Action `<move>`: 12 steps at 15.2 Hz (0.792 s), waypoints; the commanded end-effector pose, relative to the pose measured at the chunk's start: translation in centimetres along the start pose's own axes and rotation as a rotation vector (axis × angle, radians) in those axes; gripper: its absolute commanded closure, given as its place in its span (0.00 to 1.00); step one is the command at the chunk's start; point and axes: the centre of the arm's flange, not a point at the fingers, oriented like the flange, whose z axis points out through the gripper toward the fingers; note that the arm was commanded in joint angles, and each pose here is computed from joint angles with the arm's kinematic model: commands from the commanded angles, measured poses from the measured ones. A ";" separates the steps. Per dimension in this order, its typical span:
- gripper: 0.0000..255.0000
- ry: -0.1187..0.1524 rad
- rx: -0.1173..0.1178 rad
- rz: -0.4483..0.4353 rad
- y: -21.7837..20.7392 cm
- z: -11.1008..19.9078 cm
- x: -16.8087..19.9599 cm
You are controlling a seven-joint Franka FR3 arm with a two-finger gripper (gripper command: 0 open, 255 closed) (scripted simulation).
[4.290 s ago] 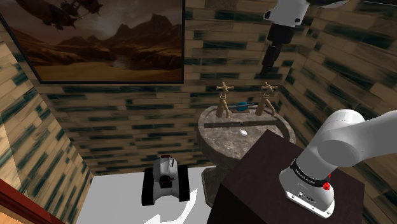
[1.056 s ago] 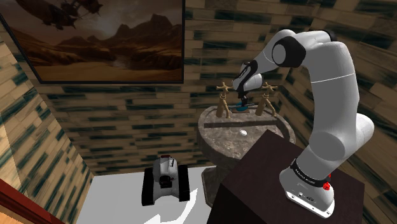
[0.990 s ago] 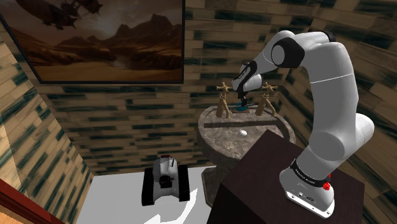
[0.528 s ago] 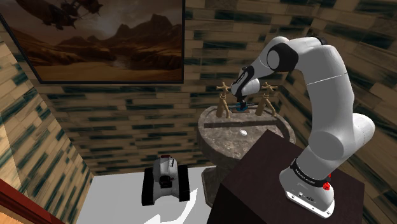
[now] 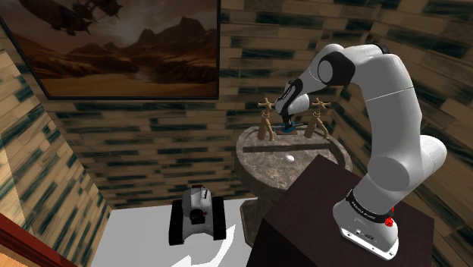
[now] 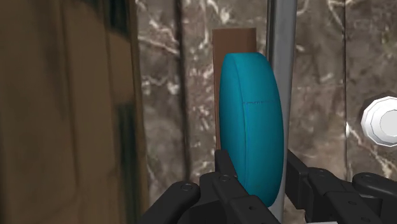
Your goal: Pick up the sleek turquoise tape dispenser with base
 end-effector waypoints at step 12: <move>1.00 0.000 0.001 0.000 0.8 -5.2 -0.8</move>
